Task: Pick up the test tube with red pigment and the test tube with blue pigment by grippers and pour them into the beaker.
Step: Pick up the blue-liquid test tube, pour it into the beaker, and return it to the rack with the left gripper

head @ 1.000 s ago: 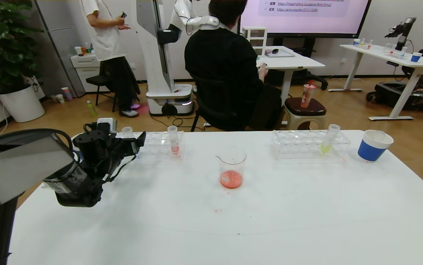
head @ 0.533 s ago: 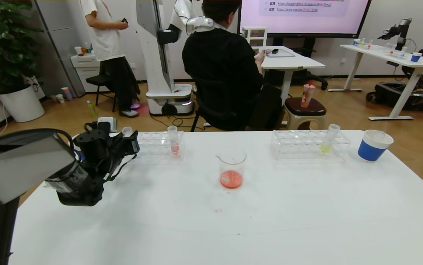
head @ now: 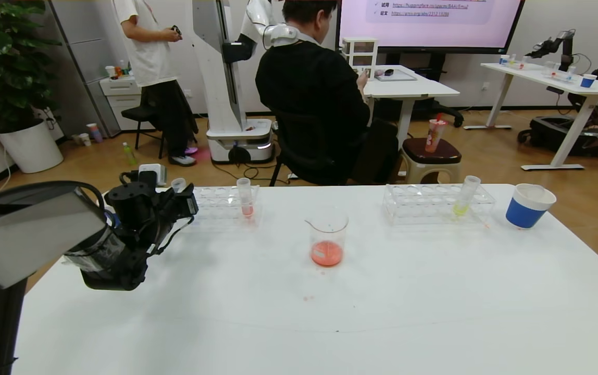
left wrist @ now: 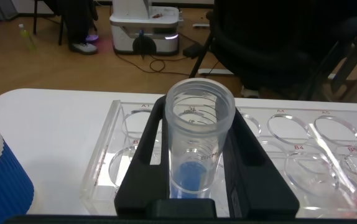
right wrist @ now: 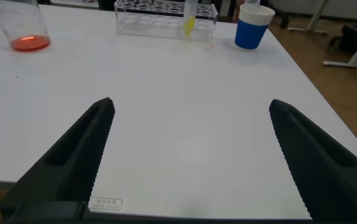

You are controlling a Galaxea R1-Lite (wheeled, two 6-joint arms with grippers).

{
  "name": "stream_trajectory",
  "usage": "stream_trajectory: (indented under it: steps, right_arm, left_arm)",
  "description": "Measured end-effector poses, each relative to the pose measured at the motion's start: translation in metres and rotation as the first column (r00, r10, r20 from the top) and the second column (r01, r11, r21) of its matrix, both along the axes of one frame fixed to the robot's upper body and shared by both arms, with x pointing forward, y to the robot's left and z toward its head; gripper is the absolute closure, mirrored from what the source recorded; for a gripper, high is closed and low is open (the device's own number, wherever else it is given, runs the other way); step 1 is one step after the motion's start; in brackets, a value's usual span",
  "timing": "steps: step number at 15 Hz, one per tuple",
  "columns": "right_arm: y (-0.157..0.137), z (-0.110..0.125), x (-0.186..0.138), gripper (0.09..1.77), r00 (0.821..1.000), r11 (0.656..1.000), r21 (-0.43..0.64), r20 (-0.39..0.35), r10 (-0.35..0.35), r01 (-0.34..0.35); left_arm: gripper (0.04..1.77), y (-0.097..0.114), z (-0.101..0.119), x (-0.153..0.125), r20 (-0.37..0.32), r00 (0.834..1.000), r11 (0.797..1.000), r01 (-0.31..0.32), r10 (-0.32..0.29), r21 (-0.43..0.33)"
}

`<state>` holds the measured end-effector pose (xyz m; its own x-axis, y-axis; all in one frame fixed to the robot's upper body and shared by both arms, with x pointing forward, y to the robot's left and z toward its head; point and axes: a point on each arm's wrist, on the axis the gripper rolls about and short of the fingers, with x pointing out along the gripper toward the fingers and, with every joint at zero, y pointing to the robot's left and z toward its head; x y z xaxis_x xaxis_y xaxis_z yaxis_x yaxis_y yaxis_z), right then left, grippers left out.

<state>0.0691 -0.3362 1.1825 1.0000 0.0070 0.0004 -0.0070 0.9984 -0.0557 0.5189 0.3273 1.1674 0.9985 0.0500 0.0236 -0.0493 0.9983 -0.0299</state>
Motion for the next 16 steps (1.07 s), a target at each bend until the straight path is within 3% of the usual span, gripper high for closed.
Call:
stream_trajectory:
  steps: [4,10,13,16]
  right_arm:
    - [0.000,0.000,0.000,0.12,1.000,1.000,0.000,0.000,0.000,0.000]
    - [0.000,0.000,0.000,0.12,1.000,1.000,0.000,0.000,0.000,0.000]
    - [0.000,0.000,0.000,0.12,1.000,1.000,0.000,0.000,0.000,0.000]
    - [0.000,0.000,0.000,0.12,1.000,1.000,0.000,0.000,0.000,0.000]
  left_arm:
    - [1.31,-0.002,0.025,-0.001,-0.030,1.000,1.000,0.003,-0.003,0.009]
    - [1.31,-0.012,0.106,-0.016,-0.039,0.999,0.999,0.030,-0.029,0.022]
    - [1.31,-0.028,0.131,-0.030,-0.017,0.997,0.997,0.073,-0.073,0.025]
    - [1.31,-0.059,0.150,-0.050,-0.032,0.987,0.986,0.159,-0.157,0.055]
